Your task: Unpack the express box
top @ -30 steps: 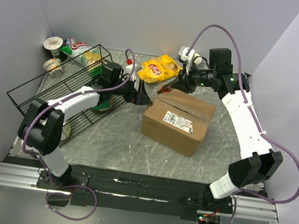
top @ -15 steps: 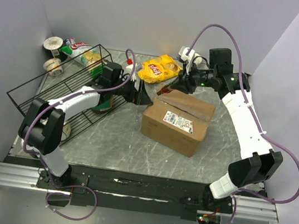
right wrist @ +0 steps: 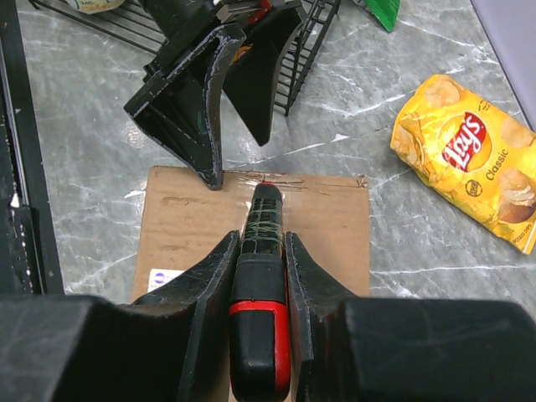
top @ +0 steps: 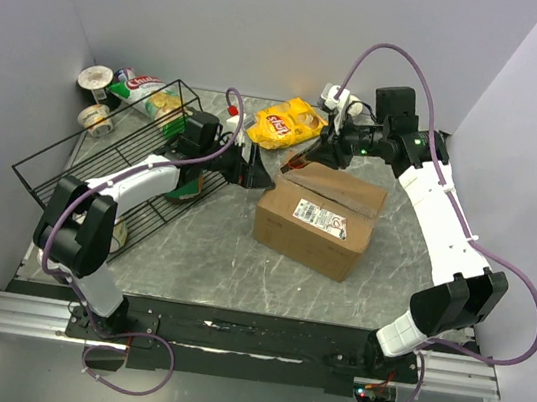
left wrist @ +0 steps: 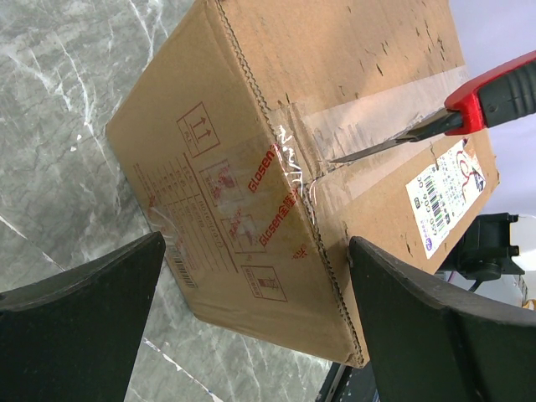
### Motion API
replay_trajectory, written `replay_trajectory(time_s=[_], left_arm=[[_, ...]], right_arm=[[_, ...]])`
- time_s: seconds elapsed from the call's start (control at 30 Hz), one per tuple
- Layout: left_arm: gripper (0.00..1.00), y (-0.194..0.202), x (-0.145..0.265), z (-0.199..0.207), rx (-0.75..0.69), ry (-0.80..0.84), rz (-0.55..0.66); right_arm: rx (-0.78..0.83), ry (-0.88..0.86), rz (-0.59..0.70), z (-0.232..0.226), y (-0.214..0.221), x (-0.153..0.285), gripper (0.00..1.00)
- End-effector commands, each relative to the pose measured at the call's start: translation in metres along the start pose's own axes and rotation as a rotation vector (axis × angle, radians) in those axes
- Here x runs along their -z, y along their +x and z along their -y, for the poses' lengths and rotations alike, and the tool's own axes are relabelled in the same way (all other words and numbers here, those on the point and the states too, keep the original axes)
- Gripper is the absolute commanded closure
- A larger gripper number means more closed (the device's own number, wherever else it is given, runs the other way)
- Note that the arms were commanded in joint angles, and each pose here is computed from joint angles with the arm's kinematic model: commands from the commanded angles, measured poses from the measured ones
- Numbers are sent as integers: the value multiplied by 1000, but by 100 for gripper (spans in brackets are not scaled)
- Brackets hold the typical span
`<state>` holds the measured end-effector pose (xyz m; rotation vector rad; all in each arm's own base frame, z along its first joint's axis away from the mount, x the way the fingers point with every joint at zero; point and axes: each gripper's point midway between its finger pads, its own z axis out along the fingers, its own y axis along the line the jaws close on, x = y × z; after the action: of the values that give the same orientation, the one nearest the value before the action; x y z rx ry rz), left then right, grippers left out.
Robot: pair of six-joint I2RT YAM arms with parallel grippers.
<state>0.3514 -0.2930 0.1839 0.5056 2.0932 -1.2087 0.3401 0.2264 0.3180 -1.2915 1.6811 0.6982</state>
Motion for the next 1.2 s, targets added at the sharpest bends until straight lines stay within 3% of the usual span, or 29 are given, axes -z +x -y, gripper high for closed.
replay_trajectory(time_s=[0.0,0.4,1.17], left_arm=[[4,11,-5,-15,-6,-46,-18],[4,13,-5,-16,-1,-50,-20],[4,14,-5,-19,2,-63,-21]], right_arm=[[27,2,34,1,-12,-1,100],[1,-4,65,-2,-22,-1,100],[84,72,-91,6,8,3,100]])
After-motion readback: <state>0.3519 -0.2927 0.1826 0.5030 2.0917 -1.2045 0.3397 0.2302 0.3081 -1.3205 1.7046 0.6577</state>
